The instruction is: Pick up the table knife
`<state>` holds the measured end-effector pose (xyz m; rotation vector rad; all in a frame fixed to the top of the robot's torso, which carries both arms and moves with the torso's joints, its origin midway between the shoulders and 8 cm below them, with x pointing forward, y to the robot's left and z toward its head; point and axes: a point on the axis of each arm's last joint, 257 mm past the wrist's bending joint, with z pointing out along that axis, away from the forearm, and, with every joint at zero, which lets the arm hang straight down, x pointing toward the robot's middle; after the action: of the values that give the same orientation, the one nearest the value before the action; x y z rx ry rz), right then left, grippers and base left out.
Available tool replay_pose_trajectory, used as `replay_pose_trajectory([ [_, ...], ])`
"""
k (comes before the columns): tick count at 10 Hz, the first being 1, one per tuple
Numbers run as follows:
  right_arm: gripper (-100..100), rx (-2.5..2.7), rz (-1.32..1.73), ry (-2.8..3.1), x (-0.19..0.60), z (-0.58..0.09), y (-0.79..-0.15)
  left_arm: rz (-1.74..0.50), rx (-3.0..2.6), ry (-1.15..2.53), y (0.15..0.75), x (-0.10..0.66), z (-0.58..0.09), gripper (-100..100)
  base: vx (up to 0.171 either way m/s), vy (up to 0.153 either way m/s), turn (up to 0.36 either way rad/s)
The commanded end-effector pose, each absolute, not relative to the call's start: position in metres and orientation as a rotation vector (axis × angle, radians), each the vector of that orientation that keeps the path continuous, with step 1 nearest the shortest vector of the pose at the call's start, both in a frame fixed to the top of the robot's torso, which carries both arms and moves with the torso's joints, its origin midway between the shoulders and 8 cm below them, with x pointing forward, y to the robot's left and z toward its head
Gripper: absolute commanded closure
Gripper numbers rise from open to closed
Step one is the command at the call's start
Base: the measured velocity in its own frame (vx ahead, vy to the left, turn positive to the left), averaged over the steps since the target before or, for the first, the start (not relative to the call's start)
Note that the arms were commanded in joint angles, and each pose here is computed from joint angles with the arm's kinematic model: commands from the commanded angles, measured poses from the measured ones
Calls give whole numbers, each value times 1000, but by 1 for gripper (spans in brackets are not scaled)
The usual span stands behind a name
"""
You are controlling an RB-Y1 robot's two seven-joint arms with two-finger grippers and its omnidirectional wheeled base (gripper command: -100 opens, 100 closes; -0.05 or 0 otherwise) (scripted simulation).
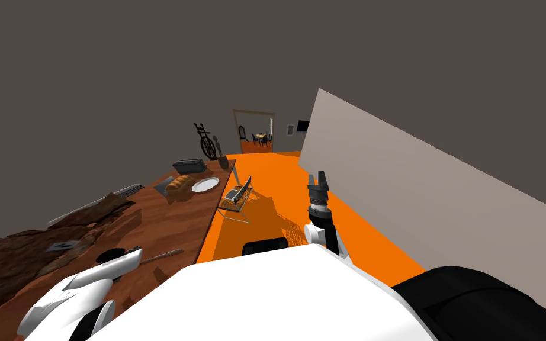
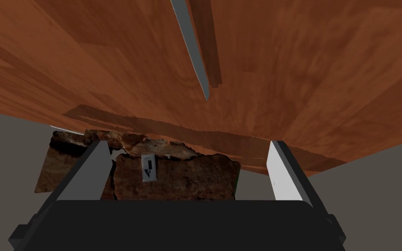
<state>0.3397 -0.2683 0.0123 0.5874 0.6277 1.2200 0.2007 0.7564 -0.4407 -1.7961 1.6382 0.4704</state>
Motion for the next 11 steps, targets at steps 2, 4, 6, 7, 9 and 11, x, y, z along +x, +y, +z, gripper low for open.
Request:
replay_pose_trajectory([
  [2, 0, 587, 1220, 628, 340, 12, -268, 495, -1835, 1657, 756, 186, -450, -100, 99, -34, 6],
  [4, 0, 587, 1220, 628, 340, 12, -268, 526, -1889, 1683, 752, 165, -462, -100, 78, -7, -7],
  [6, 0, 587, 1220, 628, 340, 12, -268, 549, -1929, 1703, 749, 151, -469, -100, 106, -24, 1],
  [7, 0, 587, 1220, 628, 340, 12, -268, 566, -1959, 1719, 746, 140, -474, -100, 95, -47, -6],
  [9, 0, 587, 1220, 628, 340, 12, -268, 572, -1971, 1723, 744, 135, -477, -100, 58, -20, 2],
  [11, 0, 587, 1220, 628, 340, 12, -268, 602, -2029, 1754, 737, 113, -487, -100, 80, -15, -4],
])
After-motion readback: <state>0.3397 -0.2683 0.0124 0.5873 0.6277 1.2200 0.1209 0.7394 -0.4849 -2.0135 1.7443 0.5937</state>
